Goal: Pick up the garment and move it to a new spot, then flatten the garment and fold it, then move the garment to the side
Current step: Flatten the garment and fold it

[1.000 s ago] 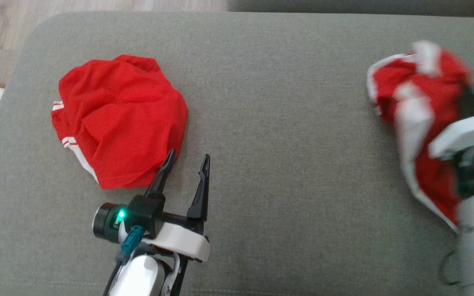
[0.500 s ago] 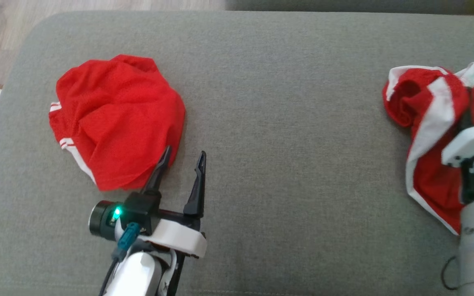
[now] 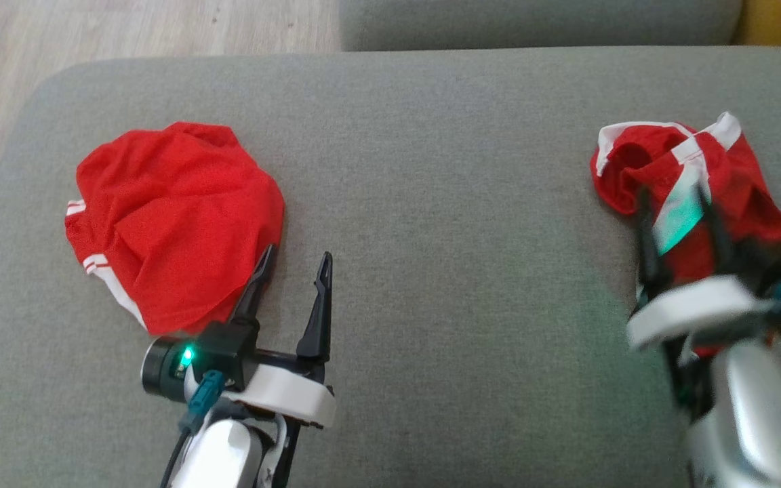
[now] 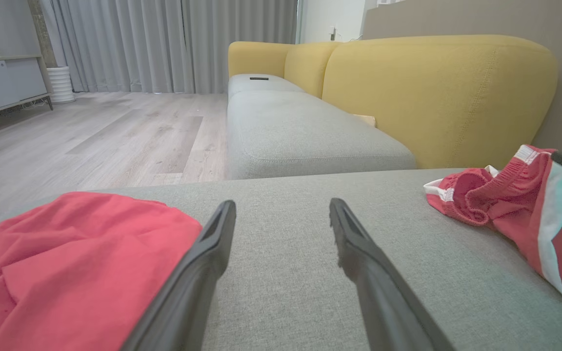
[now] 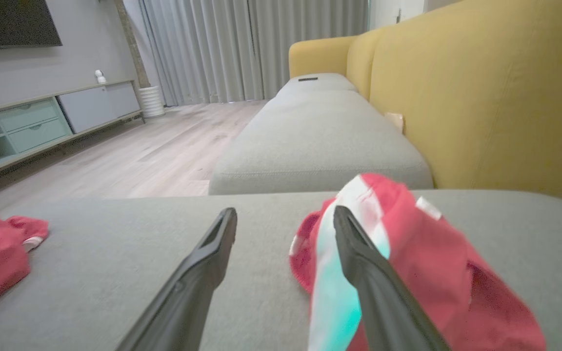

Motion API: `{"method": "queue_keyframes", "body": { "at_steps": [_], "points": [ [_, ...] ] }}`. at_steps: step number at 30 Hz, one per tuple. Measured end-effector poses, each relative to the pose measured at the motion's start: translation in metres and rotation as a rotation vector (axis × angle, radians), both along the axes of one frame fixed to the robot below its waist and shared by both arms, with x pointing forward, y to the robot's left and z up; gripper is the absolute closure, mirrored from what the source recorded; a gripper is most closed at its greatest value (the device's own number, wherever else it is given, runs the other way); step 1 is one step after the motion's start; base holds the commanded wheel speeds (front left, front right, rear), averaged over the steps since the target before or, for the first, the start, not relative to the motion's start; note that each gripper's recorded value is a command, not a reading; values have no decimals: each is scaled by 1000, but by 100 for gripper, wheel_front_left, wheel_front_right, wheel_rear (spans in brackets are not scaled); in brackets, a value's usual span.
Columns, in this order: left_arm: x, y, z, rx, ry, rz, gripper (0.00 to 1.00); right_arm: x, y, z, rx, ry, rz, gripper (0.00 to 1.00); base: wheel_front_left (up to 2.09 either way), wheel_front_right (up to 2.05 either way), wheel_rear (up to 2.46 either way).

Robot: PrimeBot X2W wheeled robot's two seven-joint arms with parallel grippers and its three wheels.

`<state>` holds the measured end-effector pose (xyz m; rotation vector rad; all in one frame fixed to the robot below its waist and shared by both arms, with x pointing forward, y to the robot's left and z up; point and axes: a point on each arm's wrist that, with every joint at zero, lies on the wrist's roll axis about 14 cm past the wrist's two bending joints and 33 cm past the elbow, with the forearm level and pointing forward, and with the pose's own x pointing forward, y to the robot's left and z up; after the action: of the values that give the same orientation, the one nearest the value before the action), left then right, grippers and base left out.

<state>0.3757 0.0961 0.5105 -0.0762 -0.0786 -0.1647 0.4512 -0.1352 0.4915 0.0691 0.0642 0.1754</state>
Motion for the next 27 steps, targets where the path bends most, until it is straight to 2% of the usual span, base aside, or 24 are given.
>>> {"method": "queue_keyframes", "body": {
  "at_steps": [6,12,17,21,27],
  "points": [
    [-2,-1,6,-1,-18,-4,0,-39,24,-25,34,68,74,0,0,0,0],
    [-6,2,5,-1,-14,7,0,-42,31,-22,16,52,99,0,0,0,0],
    [-9,8,1,-1,0,21,0,-29,25,-19,-52,45,88,0,0,0,0],
    [-9,13,-4,1,14,37,0,-4,24,-5,-122,17,77,0,0,0,0],
    [-10,19,-10,3,35,59,0,38,1,15,-177,2,-12,0,0,0,0]
  ]
}}
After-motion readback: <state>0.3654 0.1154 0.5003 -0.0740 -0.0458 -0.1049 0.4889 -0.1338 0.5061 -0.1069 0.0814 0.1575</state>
